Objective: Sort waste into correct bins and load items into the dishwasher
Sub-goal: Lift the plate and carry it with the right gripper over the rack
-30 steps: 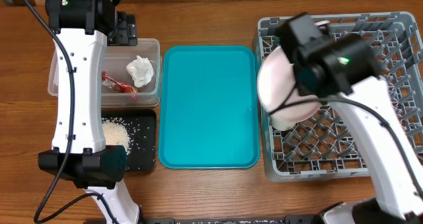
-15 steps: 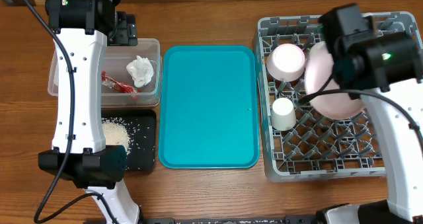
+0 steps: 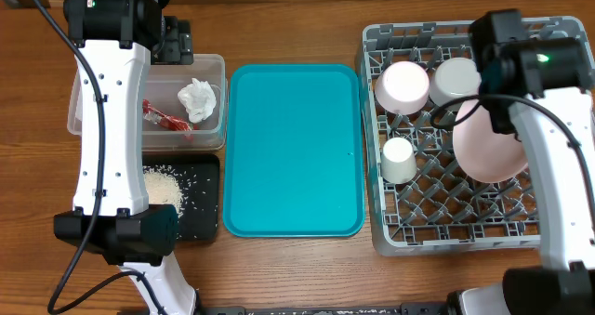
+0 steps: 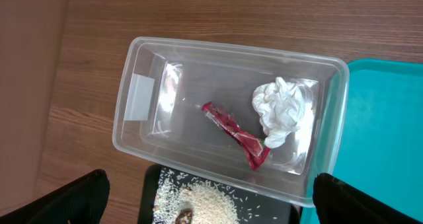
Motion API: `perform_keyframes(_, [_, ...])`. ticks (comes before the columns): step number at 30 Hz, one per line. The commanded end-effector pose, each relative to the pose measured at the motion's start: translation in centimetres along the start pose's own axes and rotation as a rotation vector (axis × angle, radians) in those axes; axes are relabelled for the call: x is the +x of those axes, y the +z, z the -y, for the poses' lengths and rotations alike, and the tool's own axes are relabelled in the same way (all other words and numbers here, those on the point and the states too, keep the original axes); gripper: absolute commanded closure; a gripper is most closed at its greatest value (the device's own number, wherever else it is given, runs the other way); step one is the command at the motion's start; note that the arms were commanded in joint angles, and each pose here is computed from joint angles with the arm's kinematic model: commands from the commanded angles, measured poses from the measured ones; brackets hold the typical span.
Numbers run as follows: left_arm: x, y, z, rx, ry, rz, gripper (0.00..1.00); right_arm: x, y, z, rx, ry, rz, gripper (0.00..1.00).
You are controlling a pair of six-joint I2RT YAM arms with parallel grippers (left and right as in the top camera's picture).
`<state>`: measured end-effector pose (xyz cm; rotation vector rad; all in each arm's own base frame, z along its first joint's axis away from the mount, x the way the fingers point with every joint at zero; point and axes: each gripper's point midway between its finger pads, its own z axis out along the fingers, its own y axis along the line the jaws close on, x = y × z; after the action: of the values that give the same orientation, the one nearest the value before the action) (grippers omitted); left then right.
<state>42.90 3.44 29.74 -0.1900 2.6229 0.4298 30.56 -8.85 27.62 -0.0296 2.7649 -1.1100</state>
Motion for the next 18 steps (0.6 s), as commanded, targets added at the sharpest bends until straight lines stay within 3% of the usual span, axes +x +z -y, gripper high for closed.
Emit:
perform_keyframes(1, [-0.5,-1.1,-0.3,0.006,-0.001,0.036,0.0,-0.5,1.7,-1.2,0.017,-0.028,-0.035,0.96])
perform_keyframes(18, [-0.5,-1.1,-0.3,0.006,-0.001,0.036,0.0,-2.6,2.4,-6.1,-0.196,0.006,-0.01,0.96])
